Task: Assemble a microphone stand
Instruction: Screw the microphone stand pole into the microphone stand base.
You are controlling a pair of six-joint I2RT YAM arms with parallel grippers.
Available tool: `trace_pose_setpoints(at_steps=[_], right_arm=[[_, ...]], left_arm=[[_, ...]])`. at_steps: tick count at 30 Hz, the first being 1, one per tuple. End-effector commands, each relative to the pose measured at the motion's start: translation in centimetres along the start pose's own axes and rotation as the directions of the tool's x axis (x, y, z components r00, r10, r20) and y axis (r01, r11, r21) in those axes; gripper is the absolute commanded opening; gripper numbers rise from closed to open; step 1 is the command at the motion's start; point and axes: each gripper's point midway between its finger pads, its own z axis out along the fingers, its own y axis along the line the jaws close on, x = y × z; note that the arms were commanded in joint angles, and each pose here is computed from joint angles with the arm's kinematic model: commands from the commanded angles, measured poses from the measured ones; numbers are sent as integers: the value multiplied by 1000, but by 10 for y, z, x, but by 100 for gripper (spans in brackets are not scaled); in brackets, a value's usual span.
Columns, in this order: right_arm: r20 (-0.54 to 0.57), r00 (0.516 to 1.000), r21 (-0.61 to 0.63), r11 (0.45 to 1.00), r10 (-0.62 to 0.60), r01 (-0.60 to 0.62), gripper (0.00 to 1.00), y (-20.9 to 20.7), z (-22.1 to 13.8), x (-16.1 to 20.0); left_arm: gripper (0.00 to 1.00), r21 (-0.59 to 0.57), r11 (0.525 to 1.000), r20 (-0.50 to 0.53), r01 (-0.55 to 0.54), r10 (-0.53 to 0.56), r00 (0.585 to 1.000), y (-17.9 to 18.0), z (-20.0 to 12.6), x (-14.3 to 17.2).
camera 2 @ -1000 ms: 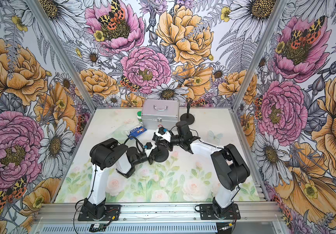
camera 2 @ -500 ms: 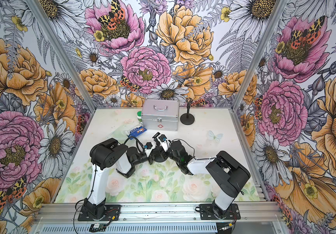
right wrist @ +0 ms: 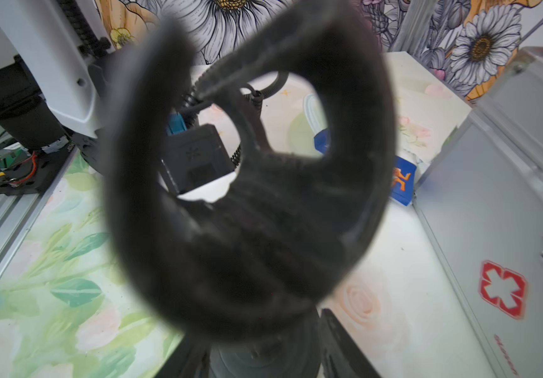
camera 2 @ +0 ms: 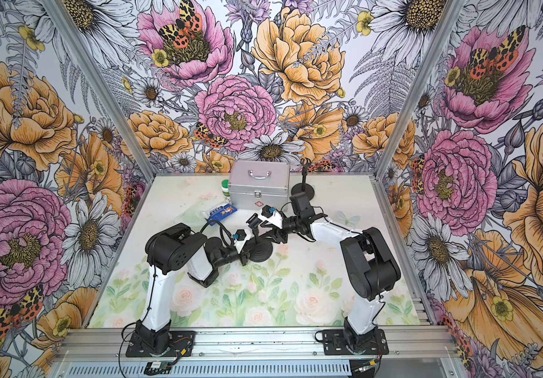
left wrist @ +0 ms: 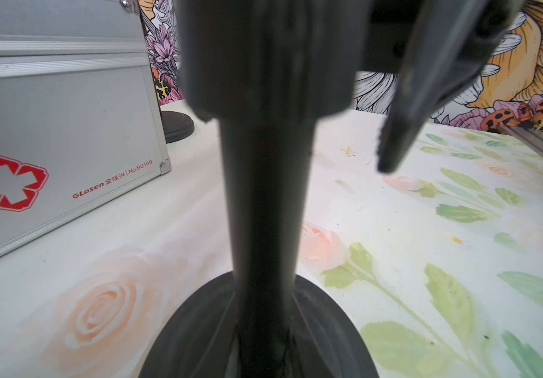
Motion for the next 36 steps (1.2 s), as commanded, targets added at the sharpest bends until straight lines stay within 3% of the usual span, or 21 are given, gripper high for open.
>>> trace_pose_setpoints(at_steps=[1,12,18,20,21,26,29,32,34,36], right_arm=[[65,998,-123,992,-18,26,52,16,7,-16],[85,996,-153,988,5,8,37,19,8,-23],[44,999,-92,996,-13,17,20,6,9,-19],[33,999,-79,997,-6,8,7,3,11,-18],[16,1000,-67,998,6,-5,1,2,13,-16],[-118,990,128,990,73,-57,0,-1,37,9],[38,983,371,911,180,-181,0,-24,25,10],[214,944,587,740,250,-328,0,-36,1,21],[249,937,717,604,245,-348,0,-30,-9,32],[248,933,774,527,260,-353,0,-20,-7,41]], left_arm=[[21,53,997,-87,52,-47,995,-18,0,30],[21,54,996,-90,69,-64,994,-16,2,34],[21,49,996,-95,74,-69,993,-14,2,36],[21,49,996,-98,76,-71,993,-14,2,38],[21,49,996,-97,77,-72,993,-14,3,38],[21,41,996,-101,75,-70,992,-13,1,39],[21,42,996,-97,78,-73,993,-12,2,38],[21,47,996,-98,82,-77,992,-13,3,39],[21,50,995,-100,84,-79,992,-13,4,40],[21,46,995,-98,83,-79,992,-13,4,39]])
